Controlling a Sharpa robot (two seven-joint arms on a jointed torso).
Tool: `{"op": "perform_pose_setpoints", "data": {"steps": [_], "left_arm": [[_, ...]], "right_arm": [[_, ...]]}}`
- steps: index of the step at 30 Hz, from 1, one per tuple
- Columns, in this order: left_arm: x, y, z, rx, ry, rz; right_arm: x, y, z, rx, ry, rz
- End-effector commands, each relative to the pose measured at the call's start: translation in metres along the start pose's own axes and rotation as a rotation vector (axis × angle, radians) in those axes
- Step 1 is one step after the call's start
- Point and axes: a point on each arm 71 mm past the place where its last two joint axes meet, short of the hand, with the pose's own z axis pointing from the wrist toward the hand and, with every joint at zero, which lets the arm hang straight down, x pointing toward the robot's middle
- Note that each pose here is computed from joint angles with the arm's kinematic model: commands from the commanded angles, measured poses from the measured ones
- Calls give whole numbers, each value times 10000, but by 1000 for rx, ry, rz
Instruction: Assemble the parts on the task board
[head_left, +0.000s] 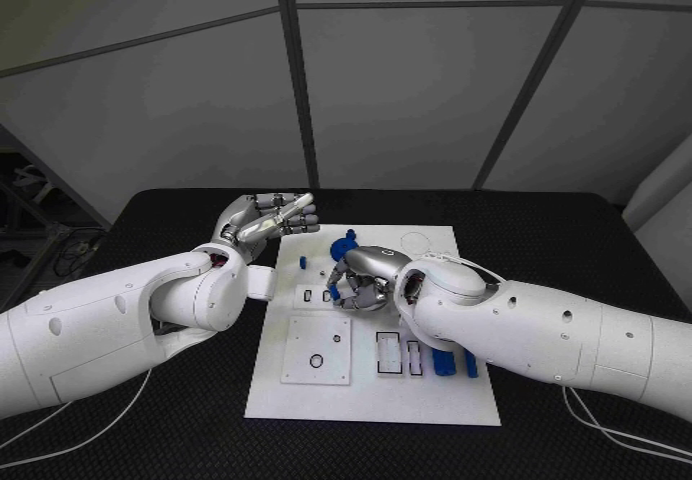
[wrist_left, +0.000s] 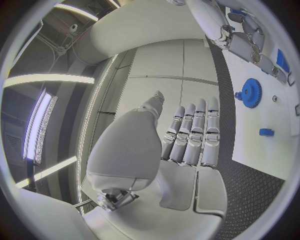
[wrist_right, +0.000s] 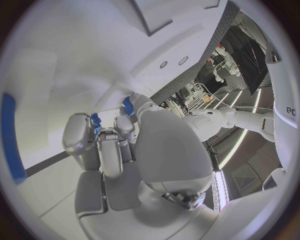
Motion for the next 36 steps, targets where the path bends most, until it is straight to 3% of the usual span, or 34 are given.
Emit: {"op": "perform_pose_setpoints", "data": {"steps": [1,7,11,19,23,27,32,36], "left_arm": [[20,-15,4,9,20,3],[11,-13,6,7,19,4],[-3,-9,9,4,26,25],[-61,28,21,-36,68,135],[-108,85,21,-108,120,229],[-141,160,7,-202,193,347],[-193,250,-12,-356,255,492],[-199,268,3,-460,290,607]], "right_arm": [[29,-20,-7,13,11,-8],[-5,-3,-26,-5,-33,1],[-57,21,-71,-40,-98,26],[-135,50,-247,-156,-144,164],[-213,25,-396,-202,-141,257],[-381,-72,-539,-198,-144,348],[-667,-386,-719,-111,-168,449],[-799,-615,-824,-46,-192,523]]}}
